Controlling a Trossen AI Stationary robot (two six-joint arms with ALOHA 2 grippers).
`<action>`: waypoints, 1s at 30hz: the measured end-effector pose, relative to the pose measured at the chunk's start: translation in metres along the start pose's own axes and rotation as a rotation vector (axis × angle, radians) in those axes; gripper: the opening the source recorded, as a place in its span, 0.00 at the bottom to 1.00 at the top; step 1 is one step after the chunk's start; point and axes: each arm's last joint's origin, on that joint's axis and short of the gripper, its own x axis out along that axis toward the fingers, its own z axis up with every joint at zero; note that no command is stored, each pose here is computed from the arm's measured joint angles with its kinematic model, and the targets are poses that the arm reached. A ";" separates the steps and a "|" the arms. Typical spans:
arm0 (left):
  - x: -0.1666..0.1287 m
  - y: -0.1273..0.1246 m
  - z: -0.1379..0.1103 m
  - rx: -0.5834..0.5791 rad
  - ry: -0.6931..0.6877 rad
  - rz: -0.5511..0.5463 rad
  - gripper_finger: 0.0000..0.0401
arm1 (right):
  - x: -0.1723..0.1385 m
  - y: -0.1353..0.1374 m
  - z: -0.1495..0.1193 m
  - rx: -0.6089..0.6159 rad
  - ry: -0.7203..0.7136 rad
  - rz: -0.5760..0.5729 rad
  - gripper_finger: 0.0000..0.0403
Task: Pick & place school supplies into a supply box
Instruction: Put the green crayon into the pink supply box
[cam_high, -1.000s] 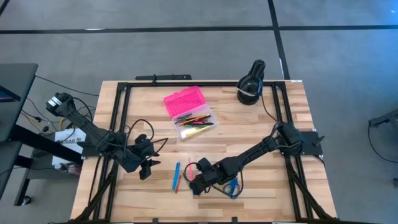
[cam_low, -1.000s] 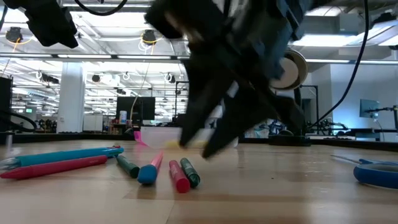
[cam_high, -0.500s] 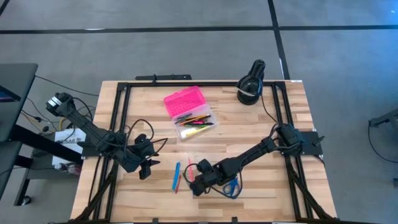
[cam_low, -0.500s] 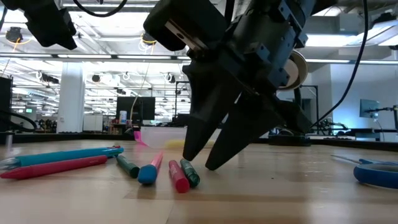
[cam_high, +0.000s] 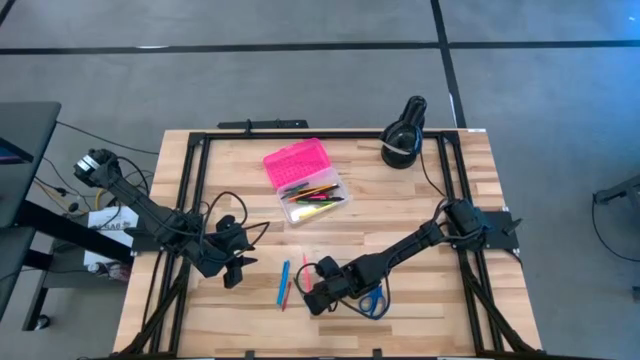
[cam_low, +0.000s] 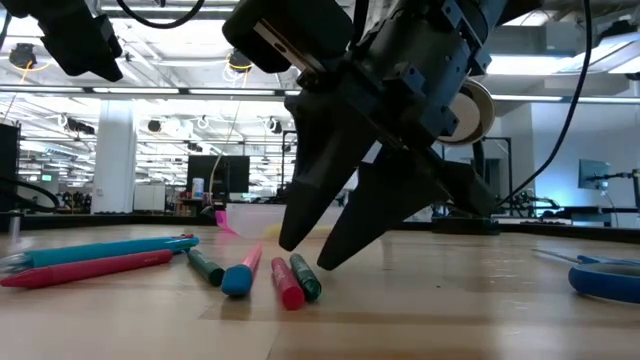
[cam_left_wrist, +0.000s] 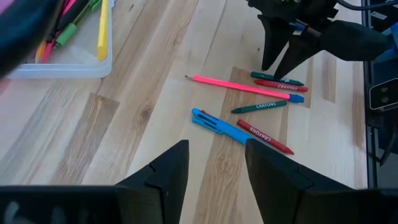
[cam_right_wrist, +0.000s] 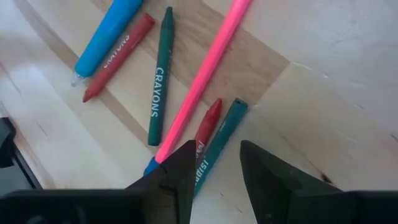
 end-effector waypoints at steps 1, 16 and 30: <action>0.000 0.000 0.000 0.000 0.000 0.000 0.38 | 0.000 0.000 0.000 0.005 0.000 -0.003 0.29; 0.000 0.002 -0.002 -0.001 0.015 0.019 0.38 | 0.022 0.019 0.000 -0.013 0.061 -0.167 0.29; 0.000 0.003 -0.003 0.008 0.029 0.031 0.38 | 0.017 0.015 0.002 -0.004 0.103 -0.220 0.24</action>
